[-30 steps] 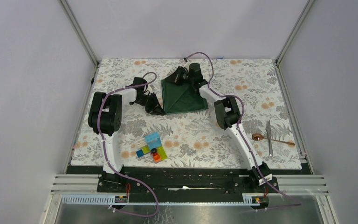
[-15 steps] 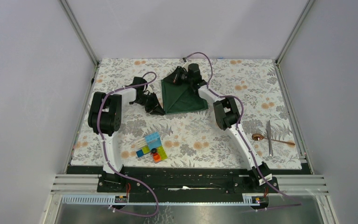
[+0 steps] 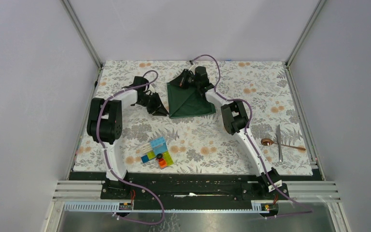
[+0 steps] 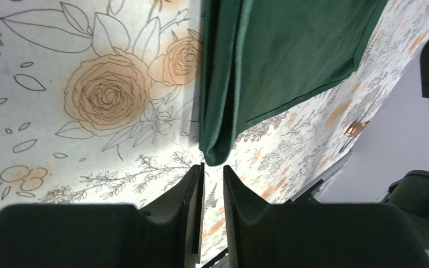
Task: Fold the napkin into a case and place the utensils inside
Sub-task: Fold the top corner of the square-folded napkin into a folded napkin.
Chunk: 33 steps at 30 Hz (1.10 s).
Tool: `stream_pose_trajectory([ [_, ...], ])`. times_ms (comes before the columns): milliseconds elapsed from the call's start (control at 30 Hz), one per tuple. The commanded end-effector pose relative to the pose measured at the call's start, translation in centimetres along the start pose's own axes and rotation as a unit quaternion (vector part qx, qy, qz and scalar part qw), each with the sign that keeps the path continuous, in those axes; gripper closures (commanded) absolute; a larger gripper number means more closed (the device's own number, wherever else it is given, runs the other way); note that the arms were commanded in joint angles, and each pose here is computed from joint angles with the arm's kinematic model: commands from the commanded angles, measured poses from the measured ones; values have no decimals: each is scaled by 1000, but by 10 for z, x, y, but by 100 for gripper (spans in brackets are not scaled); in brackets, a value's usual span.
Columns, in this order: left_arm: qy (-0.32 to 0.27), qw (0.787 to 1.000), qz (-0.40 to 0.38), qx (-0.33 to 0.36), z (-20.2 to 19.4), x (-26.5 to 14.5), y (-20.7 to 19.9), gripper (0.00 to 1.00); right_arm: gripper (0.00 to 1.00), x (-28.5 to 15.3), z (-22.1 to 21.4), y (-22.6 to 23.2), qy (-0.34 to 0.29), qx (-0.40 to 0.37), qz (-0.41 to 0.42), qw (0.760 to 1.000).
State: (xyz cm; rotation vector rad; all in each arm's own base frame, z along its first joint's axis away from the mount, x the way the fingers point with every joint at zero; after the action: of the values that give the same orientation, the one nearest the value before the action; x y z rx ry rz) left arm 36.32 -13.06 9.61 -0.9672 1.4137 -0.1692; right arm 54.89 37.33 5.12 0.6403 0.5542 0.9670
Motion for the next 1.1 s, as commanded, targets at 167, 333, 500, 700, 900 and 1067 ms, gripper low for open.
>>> stream_pose_trajectory([
  [167, -38, 998, -39, 34, 7, -27, -34, 76, 97, 5, 6, 6, -20, -33, 7, 999],
  [333, -13, 995, -91, 46, 10, -19, -61, 75, 96, 5, 7, 6, -23, -33, 6, 999],
  [500, 6, 995, -100, 30, 18, 7, -63, 80, 96, 6, 7, 5, -26, -32, 5, 999],
  [700, 1, 998, -62, 0, 30, 29, -36, 84, 95, 6, 7, 4, -28, -30, 2, 999],
  [900, -6, 999, -31, -18, 37, 37, -16, 86, 91, 8, 5, 2, -31, -26, 1, 999],
  [1067, -5, 999, -7, -31, 37, 43, -1, 87, 81, 9, 4, 1, -33, -27, -2, 999],
])
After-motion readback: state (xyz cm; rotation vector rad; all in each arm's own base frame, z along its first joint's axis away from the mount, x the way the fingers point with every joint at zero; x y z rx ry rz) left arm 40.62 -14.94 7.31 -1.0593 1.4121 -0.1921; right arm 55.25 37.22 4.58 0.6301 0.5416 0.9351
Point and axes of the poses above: each gripper's point midway between its finger pads, its own x axis out along the fingers, its own y axis along the line the jaws close on, z = x × y, the point moved 7 cm from there along -x, back along the fingers, and after that the axes turned 15 degrees about -x, right-handed, at the moved point
